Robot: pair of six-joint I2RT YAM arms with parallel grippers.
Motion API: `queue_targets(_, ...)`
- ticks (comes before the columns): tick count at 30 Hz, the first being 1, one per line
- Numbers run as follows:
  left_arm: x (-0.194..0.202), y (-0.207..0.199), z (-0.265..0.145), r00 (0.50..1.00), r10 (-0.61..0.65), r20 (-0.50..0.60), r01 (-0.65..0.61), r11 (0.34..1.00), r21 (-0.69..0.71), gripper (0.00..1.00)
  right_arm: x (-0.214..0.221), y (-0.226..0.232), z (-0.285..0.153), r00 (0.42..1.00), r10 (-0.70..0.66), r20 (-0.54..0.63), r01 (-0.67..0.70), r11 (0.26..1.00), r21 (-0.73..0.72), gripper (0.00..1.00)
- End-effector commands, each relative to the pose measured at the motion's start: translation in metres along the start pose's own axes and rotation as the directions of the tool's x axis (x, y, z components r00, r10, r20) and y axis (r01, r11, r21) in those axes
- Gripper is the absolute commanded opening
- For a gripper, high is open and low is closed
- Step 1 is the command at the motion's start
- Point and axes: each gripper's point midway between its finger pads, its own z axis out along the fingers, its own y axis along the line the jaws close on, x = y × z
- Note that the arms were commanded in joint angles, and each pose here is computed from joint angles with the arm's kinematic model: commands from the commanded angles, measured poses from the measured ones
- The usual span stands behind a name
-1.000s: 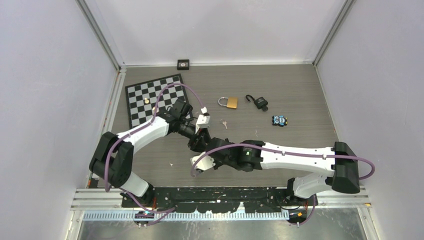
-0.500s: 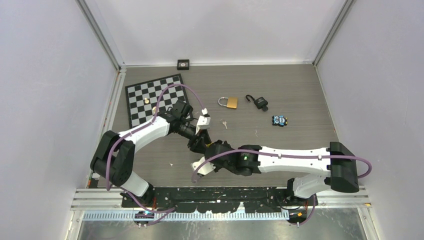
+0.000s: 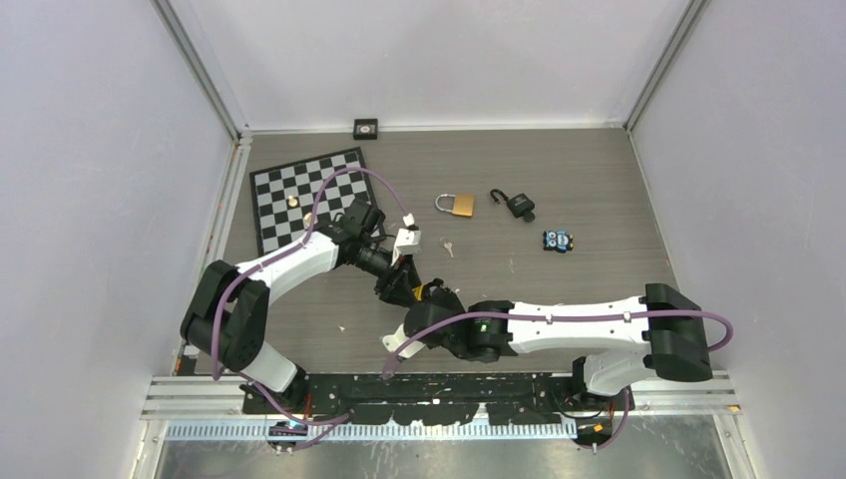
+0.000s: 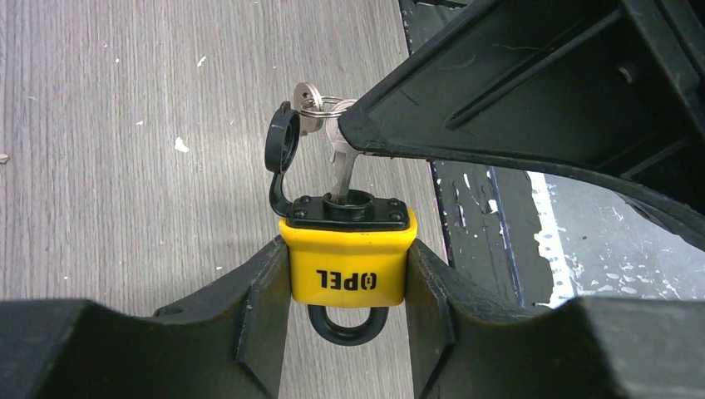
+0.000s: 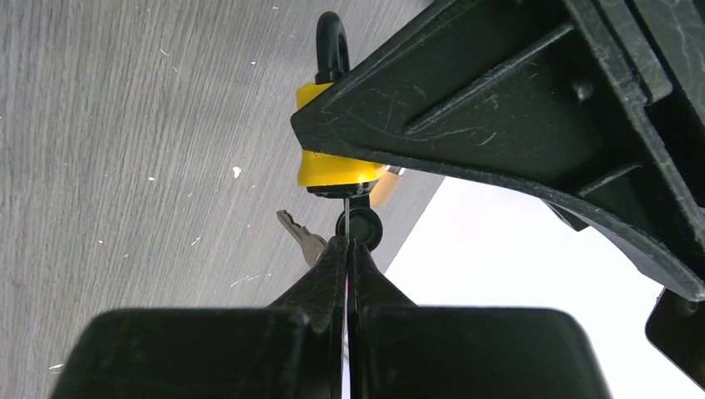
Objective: Unlock with the key
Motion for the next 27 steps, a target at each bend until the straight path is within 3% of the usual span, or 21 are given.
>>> queue_targets(1,-0.033,-0.010,-0.001,0.994,0.064,0.088,-0.070,0.996,0.056,0.00,-0.019,-0.023,-0.010,0.990,0.115,0.083,-0.118,0.992,0.036,0.01)
queue_targets(10,-0.033,-0.010,0.000,0.994,0.054,0.091,-0.060,0.996,0.068,0.00,-0.022,-0.026,-0.014,0.981,0.158,0.108,-0.163,0.986,0.035,0.01)
queue_targets(27,-0.033,-0.008,-0.001,0.994,0.055,0.089,-0.061,0.996,0.061,0.00,-0.021,0.001,-0.018,0.983,0.099,0.154,-0.091,0.994,-0.058,0.00)
